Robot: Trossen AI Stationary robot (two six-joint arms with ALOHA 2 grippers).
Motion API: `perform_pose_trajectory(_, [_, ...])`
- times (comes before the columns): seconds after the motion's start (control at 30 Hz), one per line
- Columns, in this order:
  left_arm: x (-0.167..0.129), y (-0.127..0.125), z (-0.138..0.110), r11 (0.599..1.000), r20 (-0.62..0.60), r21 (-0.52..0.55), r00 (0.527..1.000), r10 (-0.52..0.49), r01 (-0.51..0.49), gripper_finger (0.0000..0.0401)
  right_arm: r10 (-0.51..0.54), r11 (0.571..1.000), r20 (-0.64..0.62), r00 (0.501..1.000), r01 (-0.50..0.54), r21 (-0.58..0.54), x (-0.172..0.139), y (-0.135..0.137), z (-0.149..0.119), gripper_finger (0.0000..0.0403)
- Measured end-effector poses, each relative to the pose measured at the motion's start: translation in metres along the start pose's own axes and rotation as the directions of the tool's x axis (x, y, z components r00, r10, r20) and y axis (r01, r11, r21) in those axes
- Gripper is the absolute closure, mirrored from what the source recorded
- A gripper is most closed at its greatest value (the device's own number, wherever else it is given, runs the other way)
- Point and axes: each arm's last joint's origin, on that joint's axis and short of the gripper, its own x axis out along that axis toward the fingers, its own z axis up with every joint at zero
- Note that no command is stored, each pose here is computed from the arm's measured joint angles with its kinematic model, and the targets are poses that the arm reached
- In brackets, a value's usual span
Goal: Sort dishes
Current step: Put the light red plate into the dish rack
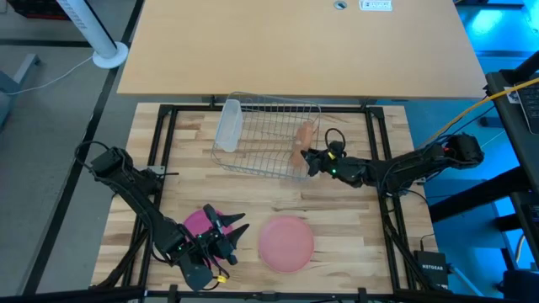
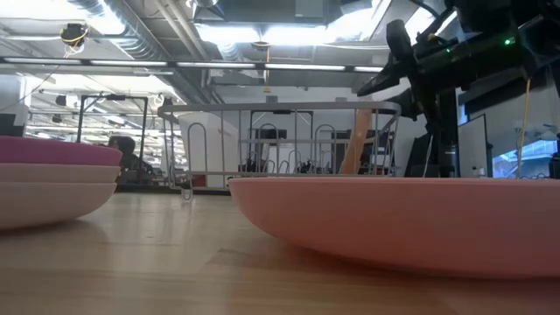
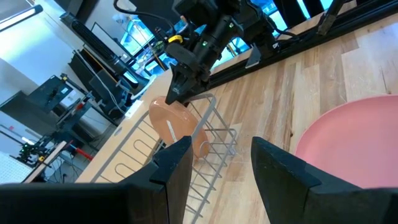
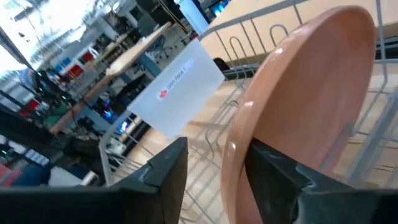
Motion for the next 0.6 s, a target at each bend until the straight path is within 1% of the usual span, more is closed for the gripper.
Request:
perform_pose_trajectory(0.3, [0.0,0.0,0.0,1.0,0.0,0.0,1.0,0.0,0.0,0.0246,0.036,0.999,-0.064,0.997,-0.037,-0.015,-0.003,0.001,0.001,0.0259])
perform_pose_trajectory(0.47, [0.0,0.0,0.0,1.0,0.0,0.0,1.0,0.0,0.0,0.0246,0.04,0.999,-0.063,0.997,-0.041,-0.023,-0.012,0.001,0.011,0.0262])
perform_pose_trajectory(0.6, [0.0,0.0,0.0,1.0,0.0,0.0,1.0,0.0,0.0,0.0246,0.04,0.998,-0.104,0.994,-0.044,-0.035,-0.021,-0.001,0.017,0.0262])
